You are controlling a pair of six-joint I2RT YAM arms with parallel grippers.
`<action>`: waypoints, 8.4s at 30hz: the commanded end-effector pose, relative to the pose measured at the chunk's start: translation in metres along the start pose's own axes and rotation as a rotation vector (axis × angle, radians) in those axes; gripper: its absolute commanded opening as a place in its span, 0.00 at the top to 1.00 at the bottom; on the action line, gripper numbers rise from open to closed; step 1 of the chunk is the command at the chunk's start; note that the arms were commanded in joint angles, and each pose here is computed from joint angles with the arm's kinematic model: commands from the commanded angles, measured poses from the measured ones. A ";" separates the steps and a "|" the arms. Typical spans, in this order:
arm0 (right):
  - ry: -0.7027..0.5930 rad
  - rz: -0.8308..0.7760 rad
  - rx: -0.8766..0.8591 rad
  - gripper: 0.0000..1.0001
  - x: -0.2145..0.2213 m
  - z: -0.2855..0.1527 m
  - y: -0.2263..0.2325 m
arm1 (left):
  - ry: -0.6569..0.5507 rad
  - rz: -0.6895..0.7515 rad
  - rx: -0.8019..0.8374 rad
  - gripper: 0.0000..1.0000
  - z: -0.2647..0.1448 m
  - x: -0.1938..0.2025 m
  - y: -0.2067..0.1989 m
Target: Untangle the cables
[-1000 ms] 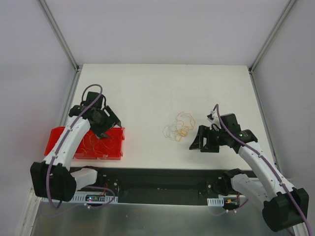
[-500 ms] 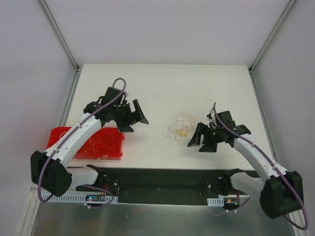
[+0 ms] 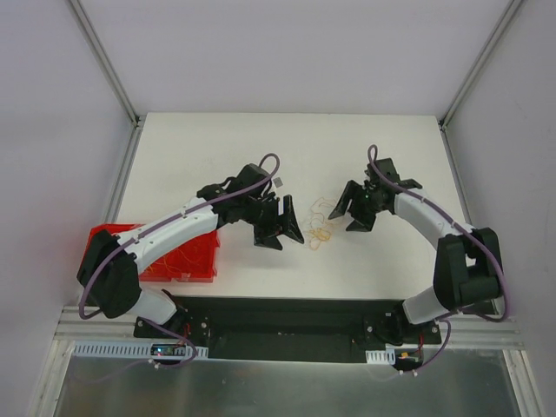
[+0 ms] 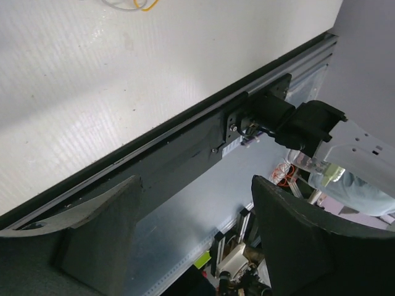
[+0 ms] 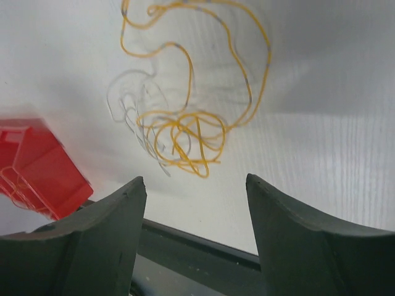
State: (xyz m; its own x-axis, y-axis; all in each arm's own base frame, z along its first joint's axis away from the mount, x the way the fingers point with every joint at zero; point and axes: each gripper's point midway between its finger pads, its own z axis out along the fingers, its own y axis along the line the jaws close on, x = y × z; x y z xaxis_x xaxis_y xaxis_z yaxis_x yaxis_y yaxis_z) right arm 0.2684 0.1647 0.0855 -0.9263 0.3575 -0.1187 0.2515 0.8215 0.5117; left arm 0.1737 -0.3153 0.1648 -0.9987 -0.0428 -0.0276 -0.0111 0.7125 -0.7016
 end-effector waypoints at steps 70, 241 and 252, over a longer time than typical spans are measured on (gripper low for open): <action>-0.077 -0.205 -0.372 1.00 0.032 -0.069 0.038 | -0.048 0.153 0.081 0.32 -0.028 -0.021 -0.007; -0.138 -0.386 -0.326 0.35 0.104 -0.135 0.004 | -0.010 1.071 -0.601 1.00 0.025 -0.029 0.071; -0.105 -0.347 -0.348 0.36 0.106 -0.123 0.003 | -0.579 0.613 -0.630 1.00 -0.138 -0.097 0.076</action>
State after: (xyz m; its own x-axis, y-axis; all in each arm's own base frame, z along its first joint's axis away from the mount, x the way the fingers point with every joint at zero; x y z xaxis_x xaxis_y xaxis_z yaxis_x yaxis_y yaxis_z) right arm 0.1358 0.1447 0.1756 -0.9011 0.1483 -0.4074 -0.1743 0.7365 0.6536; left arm 0.2394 -0.2327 0.1902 -0.6130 0.4436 -0.6538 0.5805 0.8142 0.0082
